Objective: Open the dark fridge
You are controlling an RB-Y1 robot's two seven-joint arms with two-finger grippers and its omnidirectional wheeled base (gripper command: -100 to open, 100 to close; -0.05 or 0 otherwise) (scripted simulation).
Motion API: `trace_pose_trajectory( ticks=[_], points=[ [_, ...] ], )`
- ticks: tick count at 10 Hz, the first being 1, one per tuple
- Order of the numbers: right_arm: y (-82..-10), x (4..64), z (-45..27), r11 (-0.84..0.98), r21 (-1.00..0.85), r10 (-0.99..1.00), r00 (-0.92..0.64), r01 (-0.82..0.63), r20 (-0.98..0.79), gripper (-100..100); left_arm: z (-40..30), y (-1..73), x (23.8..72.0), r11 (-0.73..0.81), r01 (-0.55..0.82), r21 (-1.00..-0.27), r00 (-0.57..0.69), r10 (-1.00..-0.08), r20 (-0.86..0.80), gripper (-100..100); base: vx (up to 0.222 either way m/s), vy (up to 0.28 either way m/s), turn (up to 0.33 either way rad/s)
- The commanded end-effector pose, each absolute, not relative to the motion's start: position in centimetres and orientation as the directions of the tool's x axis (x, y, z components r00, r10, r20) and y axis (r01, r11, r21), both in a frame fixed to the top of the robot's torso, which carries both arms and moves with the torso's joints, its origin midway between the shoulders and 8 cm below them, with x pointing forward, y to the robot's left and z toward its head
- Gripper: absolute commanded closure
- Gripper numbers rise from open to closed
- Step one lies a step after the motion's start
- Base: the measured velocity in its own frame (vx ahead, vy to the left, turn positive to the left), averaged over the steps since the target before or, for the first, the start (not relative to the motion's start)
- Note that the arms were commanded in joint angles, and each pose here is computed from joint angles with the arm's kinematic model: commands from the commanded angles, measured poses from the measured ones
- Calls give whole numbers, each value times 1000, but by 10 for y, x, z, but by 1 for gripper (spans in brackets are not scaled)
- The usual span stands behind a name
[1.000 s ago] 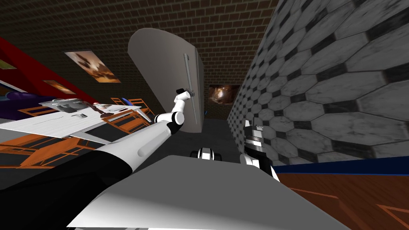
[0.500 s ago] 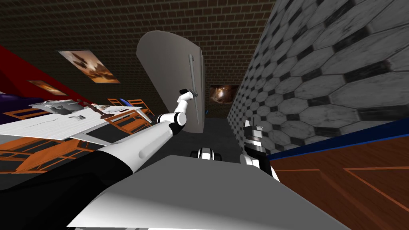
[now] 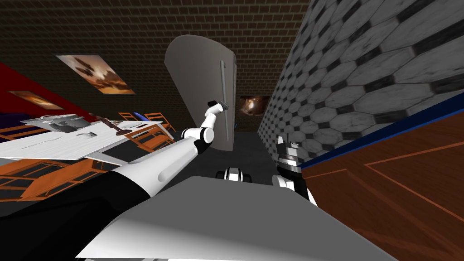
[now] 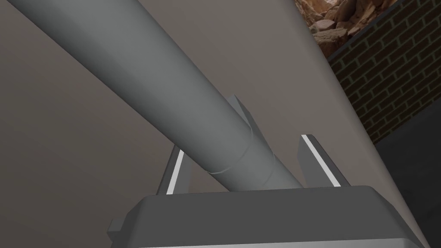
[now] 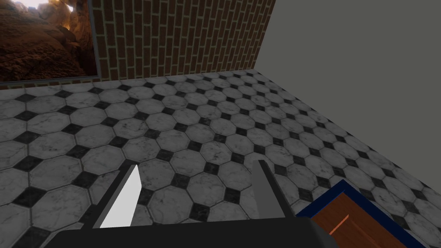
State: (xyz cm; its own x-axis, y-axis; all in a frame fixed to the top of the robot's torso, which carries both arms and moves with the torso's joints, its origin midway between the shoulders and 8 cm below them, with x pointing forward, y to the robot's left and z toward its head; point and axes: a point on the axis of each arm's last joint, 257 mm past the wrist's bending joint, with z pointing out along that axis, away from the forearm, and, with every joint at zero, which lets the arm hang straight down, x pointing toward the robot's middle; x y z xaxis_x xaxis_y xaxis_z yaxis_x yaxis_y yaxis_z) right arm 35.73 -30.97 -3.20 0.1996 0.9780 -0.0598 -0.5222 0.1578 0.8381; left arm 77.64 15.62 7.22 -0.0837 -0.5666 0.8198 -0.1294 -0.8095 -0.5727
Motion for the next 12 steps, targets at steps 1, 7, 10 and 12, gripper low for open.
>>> trace_pose_trajectory(
  ticks=[1,7,10,12],
  points=[
    [-310,357,-32,158,838,978,200,-522,-60,0,79,141,772,-804,-142,-578,-106,-568,816,100,-113,137,-42],
    [-310,357,-32,158,838,978,200,-522,-60,0,71,84,763,-788,-224,-574,-146,-555,819,100,-162,221,-88],
    [-310,357,-32,158,838,978,200,-522,-60,0,72,72,760,-782,-240,-575,-159,-552,818,100,-104,227,-92],
    [-310,357,-32,158,838,978,200,-522,-60,0,73,46,753,-771,-274,-576,-185,-545,818,100,-131,280,-123]
  ],
)
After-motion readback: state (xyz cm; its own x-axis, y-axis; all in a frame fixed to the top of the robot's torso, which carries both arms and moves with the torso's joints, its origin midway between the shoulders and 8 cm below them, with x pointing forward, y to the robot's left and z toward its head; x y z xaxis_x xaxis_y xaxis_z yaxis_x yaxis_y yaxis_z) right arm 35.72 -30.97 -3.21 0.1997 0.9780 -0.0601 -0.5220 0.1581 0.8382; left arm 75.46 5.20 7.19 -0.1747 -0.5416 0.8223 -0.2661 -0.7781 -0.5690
